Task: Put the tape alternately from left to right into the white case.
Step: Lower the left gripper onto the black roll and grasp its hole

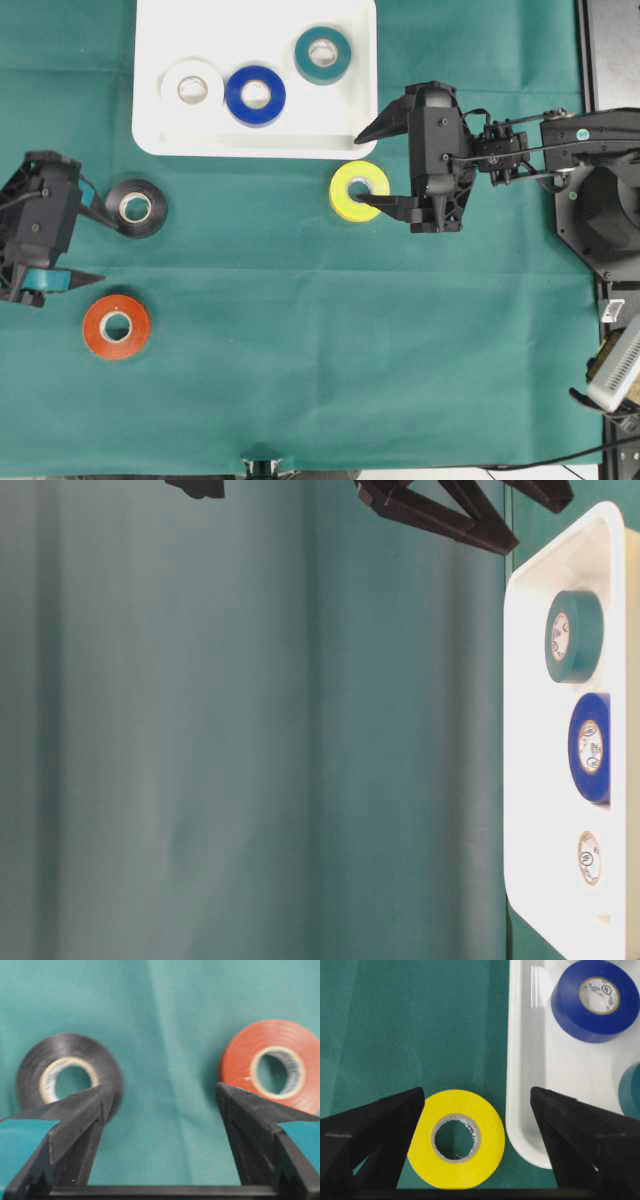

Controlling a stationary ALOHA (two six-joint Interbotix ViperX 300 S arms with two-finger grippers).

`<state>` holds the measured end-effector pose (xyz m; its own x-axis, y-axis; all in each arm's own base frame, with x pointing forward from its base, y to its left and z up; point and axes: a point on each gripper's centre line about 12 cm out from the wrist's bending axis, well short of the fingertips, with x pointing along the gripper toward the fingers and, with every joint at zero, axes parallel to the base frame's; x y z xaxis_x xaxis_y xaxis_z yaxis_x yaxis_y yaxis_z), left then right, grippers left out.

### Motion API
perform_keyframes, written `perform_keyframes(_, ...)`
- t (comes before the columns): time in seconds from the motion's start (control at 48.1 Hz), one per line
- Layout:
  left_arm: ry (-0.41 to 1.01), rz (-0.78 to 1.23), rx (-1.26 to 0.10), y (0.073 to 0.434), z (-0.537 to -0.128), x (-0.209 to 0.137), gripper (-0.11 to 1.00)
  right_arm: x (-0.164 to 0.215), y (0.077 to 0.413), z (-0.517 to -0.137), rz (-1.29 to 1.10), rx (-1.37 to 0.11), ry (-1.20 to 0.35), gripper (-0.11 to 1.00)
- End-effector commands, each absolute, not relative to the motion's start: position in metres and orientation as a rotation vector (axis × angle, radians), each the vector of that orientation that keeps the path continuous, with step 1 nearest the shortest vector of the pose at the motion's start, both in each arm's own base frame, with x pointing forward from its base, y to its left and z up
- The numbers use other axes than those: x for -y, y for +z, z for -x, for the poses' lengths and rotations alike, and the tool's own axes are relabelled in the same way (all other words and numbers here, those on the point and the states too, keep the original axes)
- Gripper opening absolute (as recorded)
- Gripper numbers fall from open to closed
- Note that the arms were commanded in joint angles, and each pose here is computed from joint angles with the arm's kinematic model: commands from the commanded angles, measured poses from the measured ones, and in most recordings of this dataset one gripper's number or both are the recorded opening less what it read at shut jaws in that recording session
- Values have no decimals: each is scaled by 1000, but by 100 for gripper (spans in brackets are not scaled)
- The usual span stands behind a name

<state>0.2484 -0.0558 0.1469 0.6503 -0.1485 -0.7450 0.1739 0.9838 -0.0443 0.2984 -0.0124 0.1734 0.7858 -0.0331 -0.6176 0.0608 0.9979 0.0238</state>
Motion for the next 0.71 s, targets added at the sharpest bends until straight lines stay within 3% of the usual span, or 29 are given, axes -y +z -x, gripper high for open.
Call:
perform_keyframes(0.0, -166, -25, -826, 150, -251, 51, 84, 12, 180, -300, -45, -636, -46, 72)
perform_keyframes(0.229, -163, -25, -807, 149, -254, 50, 84, 12, 179, -300, -45, -640, -46, 72)
perform_keyframes(0.686, -104, -18, -900, 113, -264, 35, 84, 11, 179, -300, -44, -640, -45, 72)
